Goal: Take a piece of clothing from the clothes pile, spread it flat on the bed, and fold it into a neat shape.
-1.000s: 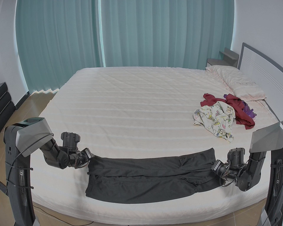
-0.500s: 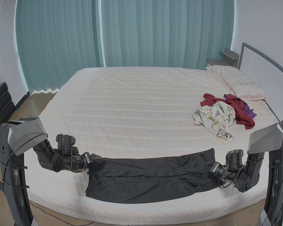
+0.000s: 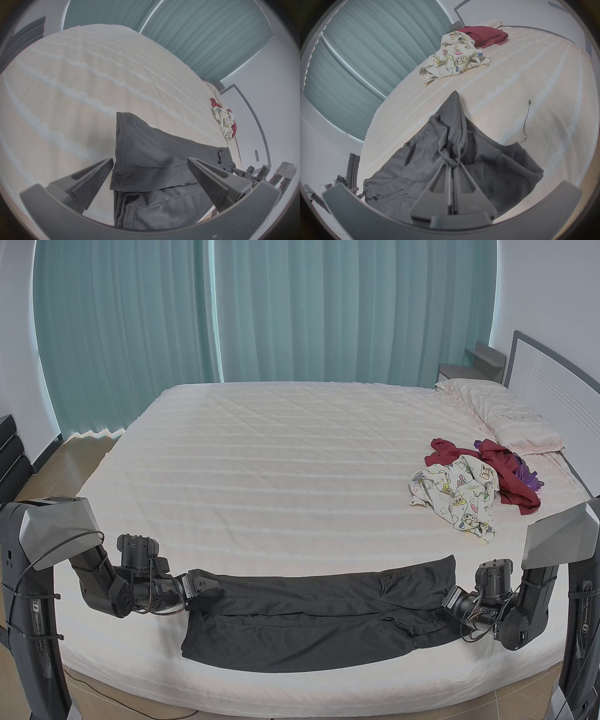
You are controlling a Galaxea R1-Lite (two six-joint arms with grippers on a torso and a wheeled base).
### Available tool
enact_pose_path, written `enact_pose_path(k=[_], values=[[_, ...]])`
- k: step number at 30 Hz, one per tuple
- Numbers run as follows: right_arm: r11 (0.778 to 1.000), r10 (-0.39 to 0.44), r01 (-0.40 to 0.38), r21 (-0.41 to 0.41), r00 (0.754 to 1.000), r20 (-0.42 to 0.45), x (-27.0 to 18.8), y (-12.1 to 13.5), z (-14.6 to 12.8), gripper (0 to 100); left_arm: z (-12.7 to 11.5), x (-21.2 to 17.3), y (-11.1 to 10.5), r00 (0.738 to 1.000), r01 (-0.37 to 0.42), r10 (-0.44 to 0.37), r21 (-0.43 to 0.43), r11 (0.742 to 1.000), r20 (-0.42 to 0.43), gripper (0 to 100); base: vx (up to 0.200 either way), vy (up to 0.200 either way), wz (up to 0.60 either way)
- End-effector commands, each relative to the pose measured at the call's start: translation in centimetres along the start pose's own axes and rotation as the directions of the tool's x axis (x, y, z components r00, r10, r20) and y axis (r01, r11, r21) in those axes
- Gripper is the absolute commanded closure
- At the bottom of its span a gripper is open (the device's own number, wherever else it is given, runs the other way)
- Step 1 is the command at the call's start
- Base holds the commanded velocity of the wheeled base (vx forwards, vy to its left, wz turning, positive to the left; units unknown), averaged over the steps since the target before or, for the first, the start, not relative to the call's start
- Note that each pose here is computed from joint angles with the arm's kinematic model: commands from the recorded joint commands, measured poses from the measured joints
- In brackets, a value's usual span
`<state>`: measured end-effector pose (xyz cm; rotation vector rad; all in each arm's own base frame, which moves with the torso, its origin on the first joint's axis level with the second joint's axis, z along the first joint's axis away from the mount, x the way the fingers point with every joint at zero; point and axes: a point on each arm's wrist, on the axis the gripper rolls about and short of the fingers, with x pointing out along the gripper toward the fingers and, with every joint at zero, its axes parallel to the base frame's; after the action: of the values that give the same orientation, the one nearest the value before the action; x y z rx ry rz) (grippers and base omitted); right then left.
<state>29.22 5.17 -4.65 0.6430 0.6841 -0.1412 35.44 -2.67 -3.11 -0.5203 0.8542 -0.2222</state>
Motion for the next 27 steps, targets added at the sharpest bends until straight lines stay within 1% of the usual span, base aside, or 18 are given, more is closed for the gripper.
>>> enact_pose_path(k=[1, 8, 12, 19, 21, 22, 26, 27], values=[[1.0, -0.001, 0.001, 0.0, 1.0, 0.0, 0.0, 0.0, 0.0, 100, -0.4, 0.3, 0.2, 1.0, -0.006, 0.006, -0.003, 1.0, -0.013, 100, 0.0, 0.0, 0.0], [1.0, -0.003, 0.003, -0.001, 1.0, -0.001, 0.1, -0.1, 0.0, 100, 0.0, 0.2, 0.2, 1.0, -0.007, 0.007, -0.01, 1.0, -0.002, 100, 0.0, 0.0, 0.0], [1.0, -0.007, 0.007, -0.001, 1.0, -0.003, 0.1, -0.2, -0.1, 100, -0.3, -0.1, 0.4, 1.0, -0.015, 0.015, -0.017, 1.0, -0.008, 100, 0.0, 0.0, 0.0], [1.0, -0.011, 0.011, 0.004, 1.0, 0.004, 0.2, -0.3, 0.1, 100, 0.1, -1.2, 0.1, 0.999, -0.04, 0.041, -0.018, 0.999, 0.024, 100, 0.0, 0.0, 0.0], [1.0, -0.012, 0.012, 0.011, 1.0, 0.015, 0.2, -0.4, 0.4, 100, 0.8, -2.2, -0.2, 0.998, -0.033, 0.035, -0.043, 0.999, 0.053, 100, 0.0, 0.0, 0.0], [1.0, -0.012, 0.012, 0.012, 1.0, 0.017, 0.1, -0.4, 0.5, 100, 1.2, -2.7, -0.3, 0.997, -0.028, 0.033, -0.068, 0.997, 0.071, 100, 0.0, 0.0, 0.0], [1.0, -0.015, 0.015, 0.008, 1.0, 0.01, 0.1, -0.5, 0.3, 100, 1.7, -3.3, -0.7, 0.996, -0.013, 0.022, -0.103, 0.995, 0.09, 100, 0.0, 0.0, 0.0], [1.0, -0.014, 0.014, 0.007, 1.0, 0.009, 0.2, -0.4, 0.3, 0, 1.6, -3.2, -0.6, 0.996, -0.017, 0.026, -0.105, 0.994, 0.086, 100, 0.0, 0.0, 0.0]])
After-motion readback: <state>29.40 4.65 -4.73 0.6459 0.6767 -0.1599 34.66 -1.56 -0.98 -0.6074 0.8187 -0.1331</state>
